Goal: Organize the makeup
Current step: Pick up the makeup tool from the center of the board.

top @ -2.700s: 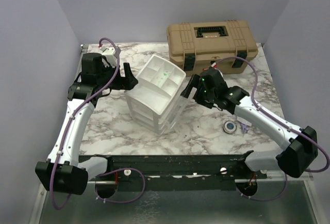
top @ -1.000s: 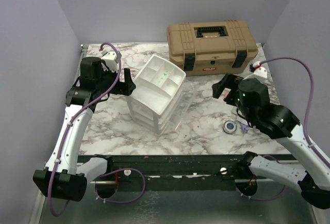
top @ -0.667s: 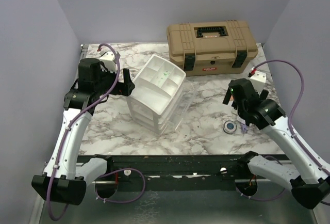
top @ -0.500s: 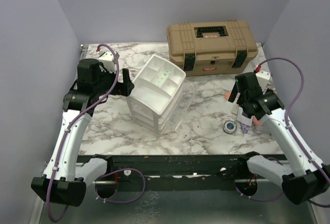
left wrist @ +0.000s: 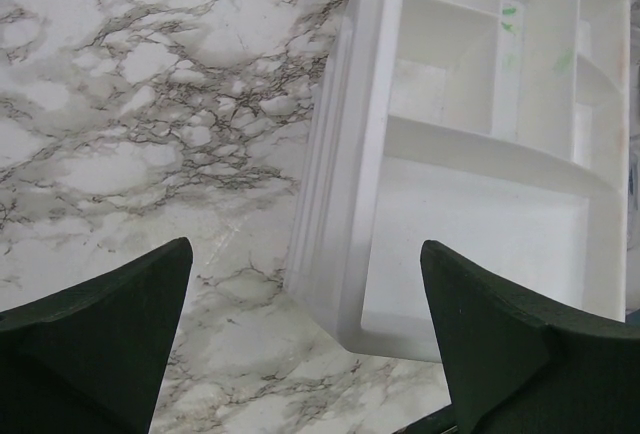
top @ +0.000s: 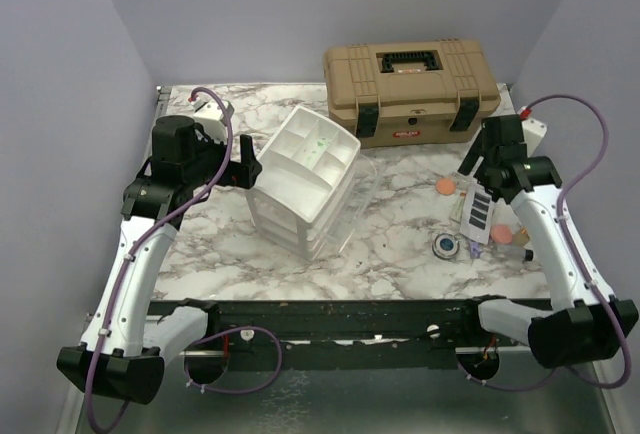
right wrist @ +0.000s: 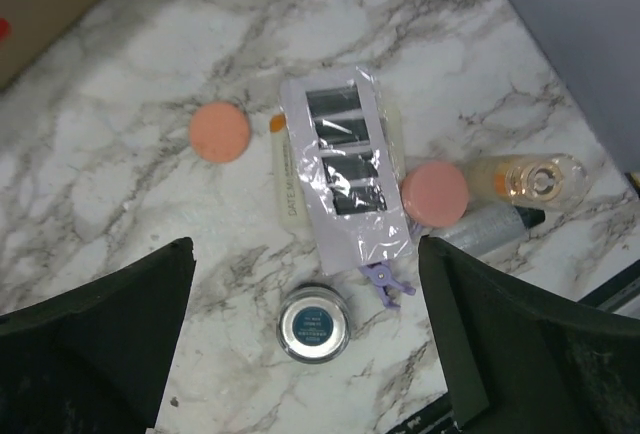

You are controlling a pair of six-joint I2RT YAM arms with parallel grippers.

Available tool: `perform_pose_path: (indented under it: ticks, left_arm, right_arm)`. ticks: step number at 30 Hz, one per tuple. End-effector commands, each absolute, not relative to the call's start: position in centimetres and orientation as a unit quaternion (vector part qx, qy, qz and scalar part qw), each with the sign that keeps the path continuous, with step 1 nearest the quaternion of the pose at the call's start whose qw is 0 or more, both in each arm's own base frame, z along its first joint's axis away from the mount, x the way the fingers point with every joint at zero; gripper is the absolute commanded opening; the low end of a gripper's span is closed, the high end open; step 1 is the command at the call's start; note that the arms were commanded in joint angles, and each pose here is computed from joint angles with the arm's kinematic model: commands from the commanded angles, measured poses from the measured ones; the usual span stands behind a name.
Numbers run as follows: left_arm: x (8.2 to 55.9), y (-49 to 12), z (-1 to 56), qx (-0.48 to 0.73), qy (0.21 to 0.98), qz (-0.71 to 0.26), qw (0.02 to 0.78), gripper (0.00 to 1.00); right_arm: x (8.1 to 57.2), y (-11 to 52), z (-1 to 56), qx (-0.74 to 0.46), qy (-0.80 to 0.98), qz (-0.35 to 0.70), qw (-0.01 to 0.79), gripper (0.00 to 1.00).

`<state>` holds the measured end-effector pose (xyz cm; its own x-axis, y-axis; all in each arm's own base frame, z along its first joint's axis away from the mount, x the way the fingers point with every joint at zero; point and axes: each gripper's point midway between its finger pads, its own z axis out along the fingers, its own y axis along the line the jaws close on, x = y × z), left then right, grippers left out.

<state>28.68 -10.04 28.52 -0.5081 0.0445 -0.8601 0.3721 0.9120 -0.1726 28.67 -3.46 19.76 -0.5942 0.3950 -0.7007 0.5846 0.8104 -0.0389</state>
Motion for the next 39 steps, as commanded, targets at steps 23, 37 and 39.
perform_pose_path:
  ticks: [23, 37, 39]
  left_arm:
    - [28.8, -9.2, 28.7, 0.098, 0.858, -0.152, 0.482, 0.98]
    - [29.3, -9.8, 27.4, 0.096, 0.864, -0.155, 0.469, 0.98]
    - [29.3, -10.0, 27.0, 0.098, 0.867, -0.155, 0.464, 0.98]
  right_arm:
    - [30.0, -3.6, 15.5, 0.286, 0.907, 0.096, 0.294, 1.00]
    - [30.5, -6.1, 6.1, 0.319, 0.927, -0.046, 0.191, 1.00]
    - [30.3, -5.5, 4.7, 0.315, 0.934, -0.034, 0.168, 1.00]
